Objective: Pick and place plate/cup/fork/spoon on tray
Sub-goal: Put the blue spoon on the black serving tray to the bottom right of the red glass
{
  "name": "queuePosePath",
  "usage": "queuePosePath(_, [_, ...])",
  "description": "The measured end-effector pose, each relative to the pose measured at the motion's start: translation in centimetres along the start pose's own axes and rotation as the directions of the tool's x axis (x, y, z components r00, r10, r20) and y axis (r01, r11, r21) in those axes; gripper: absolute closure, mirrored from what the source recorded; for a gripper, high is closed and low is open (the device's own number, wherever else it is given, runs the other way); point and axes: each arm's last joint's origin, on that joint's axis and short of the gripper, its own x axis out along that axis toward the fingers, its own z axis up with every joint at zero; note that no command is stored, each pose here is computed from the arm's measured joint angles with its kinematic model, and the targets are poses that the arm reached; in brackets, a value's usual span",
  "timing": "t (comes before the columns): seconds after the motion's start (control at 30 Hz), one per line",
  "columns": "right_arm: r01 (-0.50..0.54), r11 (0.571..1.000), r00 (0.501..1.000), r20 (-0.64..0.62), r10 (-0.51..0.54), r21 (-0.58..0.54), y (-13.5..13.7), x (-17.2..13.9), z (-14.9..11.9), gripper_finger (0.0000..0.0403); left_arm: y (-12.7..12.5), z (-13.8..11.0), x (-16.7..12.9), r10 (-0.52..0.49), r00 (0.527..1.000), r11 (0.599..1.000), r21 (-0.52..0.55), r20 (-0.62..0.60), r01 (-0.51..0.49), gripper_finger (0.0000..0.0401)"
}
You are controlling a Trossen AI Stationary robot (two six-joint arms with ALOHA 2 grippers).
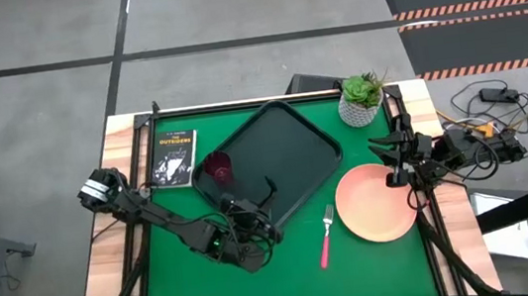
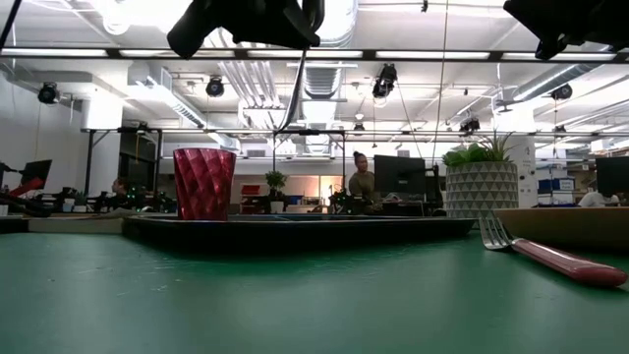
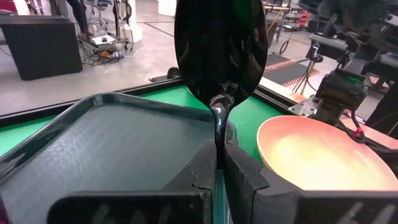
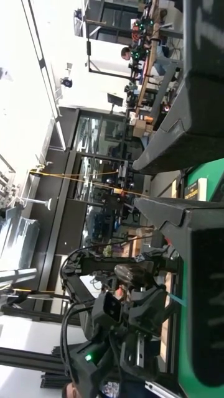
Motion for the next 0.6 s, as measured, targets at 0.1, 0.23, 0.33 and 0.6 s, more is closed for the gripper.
queuePosePath(0.1, [0.0,1.0,1.0,0.0,0.0,0.0,0.0,0.0,0.0,0.0339,0.0,0.0,0.2,0.004,1.0,1.0,-0.003,0.001,-0.004,0.04])
queuePosePath(0.23, [0.001,1.0,1.0,0.001,-0.001,0.0,0.0,0.0,0.0,0.0339,-0.3,-0.8,0.8,0.01,1.0,1.0,-0.009,0.006,-0.01,0.04])
queuePosePath(0.33, [0.001,1.0,1.0,0.005,-0.001,0.001,0.0,0.0,0.0,0.0339,-0.5,-1.6,1.6,0.019,1.0,1.0,-0.018,0.01,-0.019,0.04])
queuePosePath(0.6, [-0.002,1.0,1.0,0.008,0.002,0.003,0.0,0.0,0.1,0.0339,-0.8,-2.6,3.3,0.033,0.999,0.999,-0.028,0.012,-0.033,0.04])
